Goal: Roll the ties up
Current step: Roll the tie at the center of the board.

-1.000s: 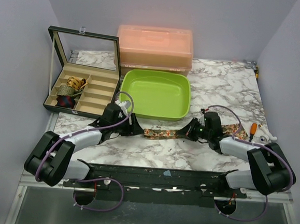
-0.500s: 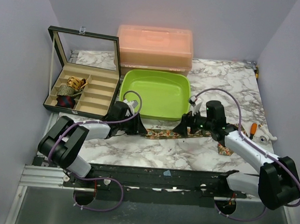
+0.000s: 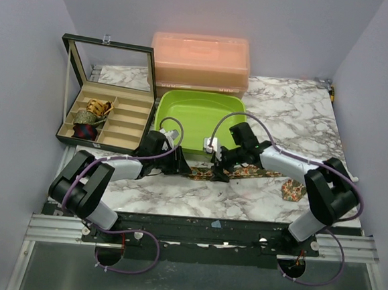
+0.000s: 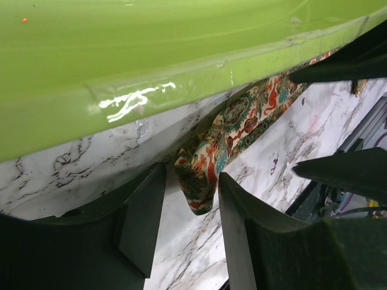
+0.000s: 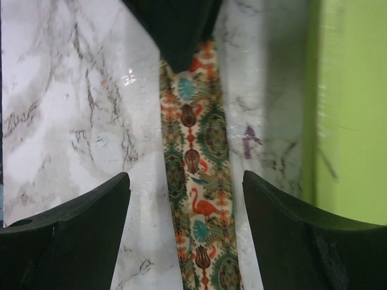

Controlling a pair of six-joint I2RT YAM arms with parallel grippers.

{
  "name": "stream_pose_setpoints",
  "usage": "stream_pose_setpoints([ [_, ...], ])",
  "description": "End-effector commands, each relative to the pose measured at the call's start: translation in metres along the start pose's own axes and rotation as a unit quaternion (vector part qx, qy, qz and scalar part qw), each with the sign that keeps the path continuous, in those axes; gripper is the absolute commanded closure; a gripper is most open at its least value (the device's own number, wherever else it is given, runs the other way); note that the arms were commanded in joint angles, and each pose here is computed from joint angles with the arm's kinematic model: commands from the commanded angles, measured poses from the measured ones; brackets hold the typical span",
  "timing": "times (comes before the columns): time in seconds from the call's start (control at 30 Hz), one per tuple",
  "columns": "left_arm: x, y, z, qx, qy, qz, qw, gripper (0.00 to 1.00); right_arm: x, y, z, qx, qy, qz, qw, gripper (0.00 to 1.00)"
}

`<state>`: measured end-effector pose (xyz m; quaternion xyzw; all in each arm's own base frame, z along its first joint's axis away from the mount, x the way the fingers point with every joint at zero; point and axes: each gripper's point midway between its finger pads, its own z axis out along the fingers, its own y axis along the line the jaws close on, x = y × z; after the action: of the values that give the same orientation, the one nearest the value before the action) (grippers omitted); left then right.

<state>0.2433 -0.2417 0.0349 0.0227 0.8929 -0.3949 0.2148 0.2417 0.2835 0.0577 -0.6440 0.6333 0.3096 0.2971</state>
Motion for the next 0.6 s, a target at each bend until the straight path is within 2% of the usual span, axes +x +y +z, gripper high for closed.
stream_pose_setpoints([
  [0.0, 0.001, 0.000, -0.001, 0.004, 0.011, 0.004, 1.000, 0.52, 0.001, 0.009, 0.019, -0.047, 0.017, -0.078, 0.996, 0.23],
  [0.33, 0.003, 0.001, -0.002, 0.006, 0.010, 0.004, 1.000, 0.51, 0.027, -0.001, 0.041, -0.027, 0.072, -0.071, 0.995, 0.25],
  [0.57, 0.004, 0.001, -0.002, 0.008, 0.013, 0.002, 1.000, 0.51, 0.008, -0.010, 0.033, 0.006, 0.053, -0.059, 0.997, 0.22],
])
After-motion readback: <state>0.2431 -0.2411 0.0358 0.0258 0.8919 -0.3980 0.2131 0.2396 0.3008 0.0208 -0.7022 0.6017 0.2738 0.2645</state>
